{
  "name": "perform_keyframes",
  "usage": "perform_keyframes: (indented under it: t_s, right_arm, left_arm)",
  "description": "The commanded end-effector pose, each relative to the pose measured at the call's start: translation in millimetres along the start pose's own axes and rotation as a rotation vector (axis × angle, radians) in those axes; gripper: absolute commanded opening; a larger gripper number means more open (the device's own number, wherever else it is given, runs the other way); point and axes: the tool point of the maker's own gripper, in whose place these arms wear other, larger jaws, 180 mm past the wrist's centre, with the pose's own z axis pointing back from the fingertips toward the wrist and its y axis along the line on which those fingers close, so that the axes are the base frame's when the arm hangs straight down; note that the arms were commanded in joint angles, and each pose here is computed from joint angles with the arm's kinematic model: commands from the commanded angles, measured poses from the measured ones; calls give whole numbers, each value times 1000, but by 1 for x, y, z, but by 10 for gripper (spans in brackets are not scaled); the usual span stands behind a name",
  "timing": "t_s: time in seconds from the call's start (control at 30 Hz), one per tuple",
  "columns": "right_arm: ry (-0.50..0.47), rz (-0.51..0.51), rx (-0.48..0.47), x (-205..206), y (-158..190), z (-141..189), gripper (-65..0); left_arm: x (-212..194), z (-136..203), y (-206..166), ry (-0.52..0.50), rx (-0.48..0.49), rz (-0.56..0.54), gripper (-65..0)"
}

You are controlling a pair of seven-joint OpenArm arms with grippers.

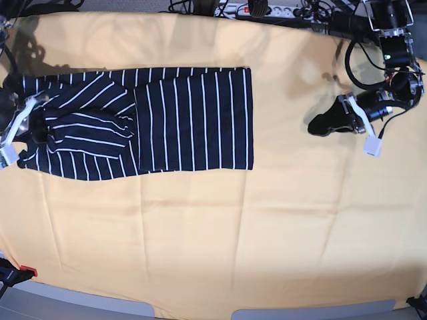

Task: Fold the T-shirt properly
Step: 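Lift the strip end with the right gripper and fold it over the stack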

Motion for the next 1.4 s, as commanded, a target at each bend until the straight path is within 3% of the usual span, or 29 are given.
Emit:
perform_keyframes:
  t_s: [0.0,0.23,0.43,0.57,0.93,1.07,1.27,1.3,1.37]
  right_arm:
    - [-62,42,8,16,10,8,-650]
    - [-337,111,240,55,118,29,-650]
    - [-575,10,334,94,148,35,-650]
    - [-596,24,363,109,167,20,-650]
    - [-508,-61,617,116,235,-46,-650]
    - [-475,-38,630,121,247,-67,-650]
    - [-475,13,751,131,285,-69,-650]
    - [-479,23,778,134,296,-68,-623]
    - [-483,54,810,140,315,-66,-445]
  left_arm:
    - [11,5,-4,-29,-11,-28,-650]
    - [5,4,-5,-27,-13,-11,-650]
    - [2,4,-5,-21,-12,-7,-650]
    - [0,4,-5,-19,-12,-4,-650]
    - [-9,6,-4,-3,-6,15,-650]
    - [-10,6,-4,-5,-7,16,-650]
    - [-11,7,-4,-5,-9,20,-650]
    - [-10,7,-4,-6,-10,20,-650]
    - [-8,7,-5,-12,-14,19,-650]
